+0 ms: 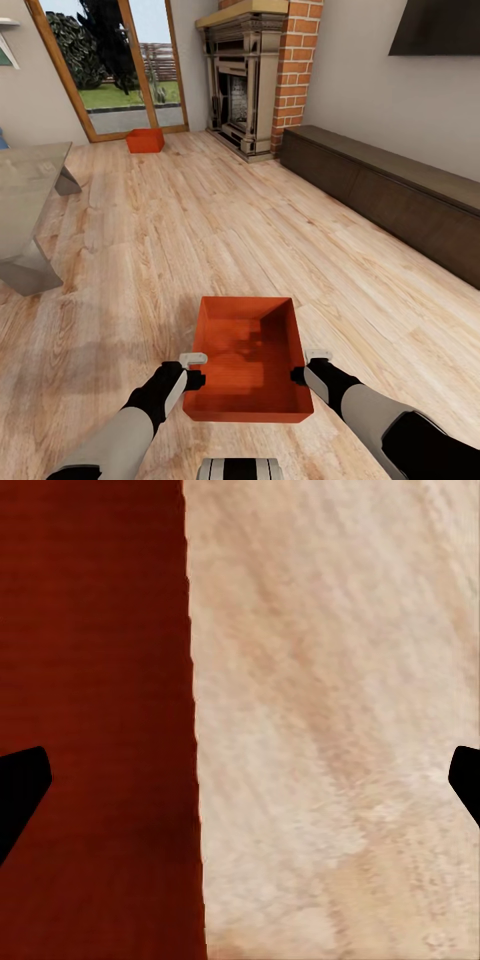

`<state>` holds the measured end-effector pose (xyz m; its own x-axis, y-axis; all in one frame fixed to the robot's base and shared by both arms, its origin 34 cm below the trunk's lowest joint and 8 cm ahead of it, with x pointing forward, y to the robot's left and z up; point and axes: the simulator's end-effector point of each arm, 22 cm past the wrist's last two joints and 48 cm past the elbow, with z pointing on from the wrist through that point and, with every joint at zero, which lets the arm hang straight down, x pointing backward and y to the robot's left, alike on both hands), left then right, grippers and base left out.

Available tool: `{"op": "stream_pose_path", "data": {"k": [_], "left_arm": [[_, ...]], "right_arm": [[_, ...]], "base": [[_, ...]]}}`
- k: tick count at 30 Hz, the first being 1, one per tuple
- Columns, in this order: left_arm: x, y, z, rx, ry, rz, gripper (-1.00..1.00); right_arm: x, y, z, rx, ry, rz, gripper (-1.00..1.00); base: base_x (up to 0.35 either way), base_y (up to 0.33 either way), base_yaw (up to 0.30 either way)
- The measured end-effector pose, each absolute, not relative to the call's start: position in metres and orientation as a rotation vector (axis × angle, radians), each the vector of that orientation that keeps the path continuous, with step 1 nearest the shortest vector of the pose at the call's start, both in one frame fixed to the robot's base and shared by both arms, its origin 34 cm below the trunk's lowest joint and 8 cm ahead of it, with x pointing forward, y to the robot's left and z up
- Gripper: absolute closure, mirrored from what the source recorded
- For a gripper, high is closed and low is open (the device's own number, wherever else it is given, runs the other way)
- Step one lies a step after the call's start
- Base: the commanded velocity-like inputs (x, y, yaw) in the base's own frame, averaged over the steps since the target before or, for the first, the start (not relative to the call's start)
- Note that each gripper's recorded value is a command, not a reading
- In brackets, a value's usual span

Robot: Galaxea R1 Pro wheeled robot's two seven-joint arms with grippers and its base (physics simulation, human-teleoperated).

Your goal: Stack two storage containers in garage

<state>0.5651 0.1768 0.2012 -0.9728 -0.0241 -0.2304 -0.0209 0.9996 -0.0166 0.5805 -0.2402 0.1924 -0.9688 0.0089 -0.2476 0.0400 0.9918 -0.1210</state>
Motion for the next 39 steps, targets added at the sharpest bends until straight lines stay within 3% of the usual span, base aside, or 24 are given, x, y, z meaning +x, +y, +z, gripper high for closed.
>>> {"op": "stream_pose_path", "data": {"k": [39], "left_arm": [[0.561, 0.175, 0.199, -0.028, 2.919, -0.023, -1.00]], "right_arm": [[0.580, -0.224, 0.193, 0.021, 2.887, -0.157, -1.00]], "base": [[0.000, 0.000, 0.000]]}}
